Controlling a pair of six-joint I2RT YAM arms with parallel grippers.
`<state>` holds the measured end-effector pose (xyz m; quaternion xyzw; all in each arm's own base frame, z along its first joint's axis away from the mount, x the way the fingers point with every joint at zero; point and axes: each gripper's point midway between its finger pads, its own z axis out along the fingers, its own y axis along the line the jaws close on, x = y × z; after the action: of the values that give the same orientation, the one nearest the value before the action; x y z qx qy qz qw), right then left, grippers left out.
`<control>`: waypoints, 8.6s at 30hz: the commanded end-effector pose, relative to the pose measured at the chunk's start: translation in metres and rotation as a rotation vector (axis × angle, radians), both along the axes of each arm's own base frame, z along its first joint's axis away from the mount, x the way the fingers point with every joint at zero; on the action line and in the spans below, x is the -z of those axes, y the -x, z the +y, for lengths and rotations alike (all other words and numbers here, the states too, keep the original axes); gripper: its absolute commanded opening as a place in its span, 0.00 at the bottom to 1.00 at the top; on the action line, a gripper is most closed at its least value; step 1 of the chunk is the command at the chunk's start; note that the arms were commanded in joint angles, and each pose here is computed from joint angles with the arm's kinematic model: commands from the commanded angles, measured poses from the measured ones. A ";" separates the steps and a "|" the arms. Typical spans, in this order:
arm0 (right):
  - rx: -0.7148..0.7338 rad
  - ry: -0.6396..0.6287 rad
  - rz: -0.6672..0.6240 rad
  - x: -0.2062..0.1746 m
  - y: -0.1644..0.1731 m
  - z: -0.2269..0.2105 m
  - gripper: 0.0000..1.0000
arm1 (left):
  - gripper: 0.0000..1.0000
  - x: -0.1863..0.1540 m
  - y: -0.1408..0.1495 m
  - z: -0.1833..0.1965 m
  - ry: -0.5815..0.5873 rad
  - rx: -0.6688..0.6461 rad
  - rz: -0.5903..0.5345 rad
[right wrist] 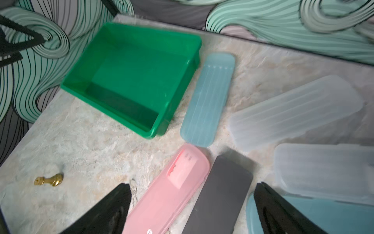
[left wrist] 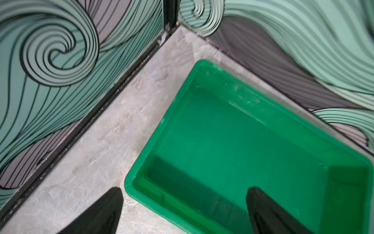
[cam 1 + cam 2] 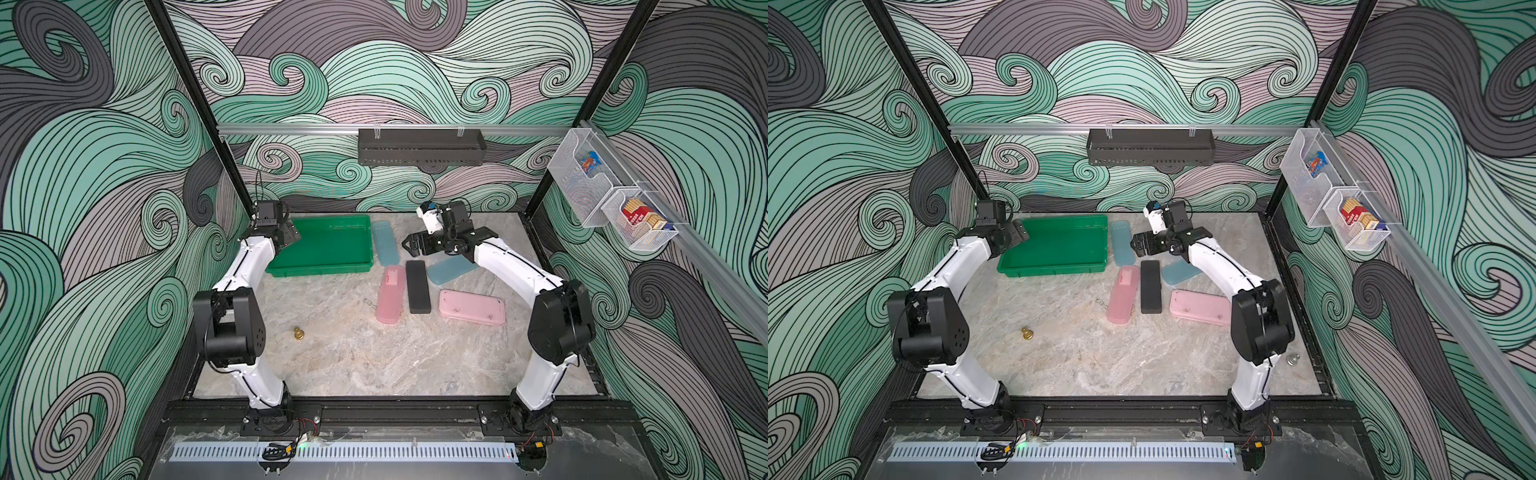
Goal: Put the pencil case into the storage box
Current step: Move the storage box to the center of the board, then pick up the pencil case from the center of the board, then place the pencil case at the storage box, then pick up the pencil case from the center of the board.
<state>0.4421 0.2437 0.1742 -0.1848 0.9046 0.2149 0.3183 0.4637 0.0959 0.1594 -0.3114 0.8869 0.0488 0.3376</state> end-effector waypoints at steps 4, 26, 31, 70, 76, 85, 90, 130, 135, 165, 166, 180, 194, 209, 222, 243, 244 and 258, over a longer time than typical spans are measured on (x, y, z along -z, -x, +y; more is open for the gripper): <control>-0.007 0.022 0.083 0.014 0.021 0.002 0.99 | 0.96 0.057 0.012 0.011 0.199 -0.021 0.151; 0.003 0.065 0.114 0.033 0.038 -0.011 0.99 | 0.52 0.093 0.035 -0.044 0.204 0.157 0.328; -0.027 -0.002 0.138 0.033 0.014 0.016 0.99 | 0.49 0.094 0.043 -0.051 0.190 0.175 0.338; 0.320 0.366 0.296 0.100 0.114 -0.146 0.99 | 0.99 0.032 0.110 -0.320 0.108 0.942 0.150; 0.339 0.343 0.319 0.103 0.118 -0.148 0.99 | 0.99 0.055 0.136 -0.360 0.054 1.058 0.185; 0.358 0.286 0.301 0.095 0.126 -0.159 0.99 | 0.99 0.095 0.141 -0.380 -0.082 1.115 0.281; 0.360 0.276 0.301 0.096 0.129 -0.162 0.99 | 0.99 0.108 0.143 -0.386 -0.091 1.131 0.299; 0.350 0.225 0.287 0.094 0.129 -0.161 0.99 | 0.80 -0.004 0.171 -0.358 -0.213 1.106 0.170; 0.338 0.213 0.290 0.095 0.125 -0.157 0.99 | 0.80 -0.041 0.143 -0.353 -0.231 1.073 0.044; 0.282 0.185 0.307 0.103 0.124 -0.148 0.99 | 0.78 0.051 -0.029 -0.137 -0.239 0.499 0.166; 0.283 0.189 0.308 0.104 0.124 -0.148 0.99 | 0.78 0.055 -0.030 -0.135 -0.242 0.504 0.181; 0.291 0.186 0.330 0.109 0.125 -0.148 0.99 | 0.99 0.072 -0.020 -0.114 -0.289 0.453 0.285; 0.330 0.203 0.321 0.108 0.124 -0.158 0.99 | 0.99 -0.001 0.057 -0.320 -0.025 0.712 0.047; 0.465 0.129 0.343 0.107 0.133 -0.202 0.99 | 0.99 0.078 0.083 -0.456 0.105 0.807 0.209; 0.464 0.114 0.344 0.107 0.133 -0.201 0.99 | 0.99 0.101 0.101 -0.496 0.075 0.895 0.222; 0.461 0.104 0.338 0.106 0.132 -0.201 0.99 | 0.74 0.124 0.108 -0.481 -0.040 0.902 0.278; 0.460 0.102 0.340 0.106 0.133 -0.200 0.99 | 0.74 0.118 0.108 -0.480 -0.047 0.907 0.271; 0.460 0.078 0.338 0.106 0.131 -0.197 0.99 | 0.72 -0.030 0.109 -0.454 -0.090 0.974 0.032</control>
<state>0.3122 0.0449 0.0663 0.0470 0.9734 0.1190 0.1902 0.3518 -0.3678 0.1426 0.1424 0.9493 -0.0701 0.2713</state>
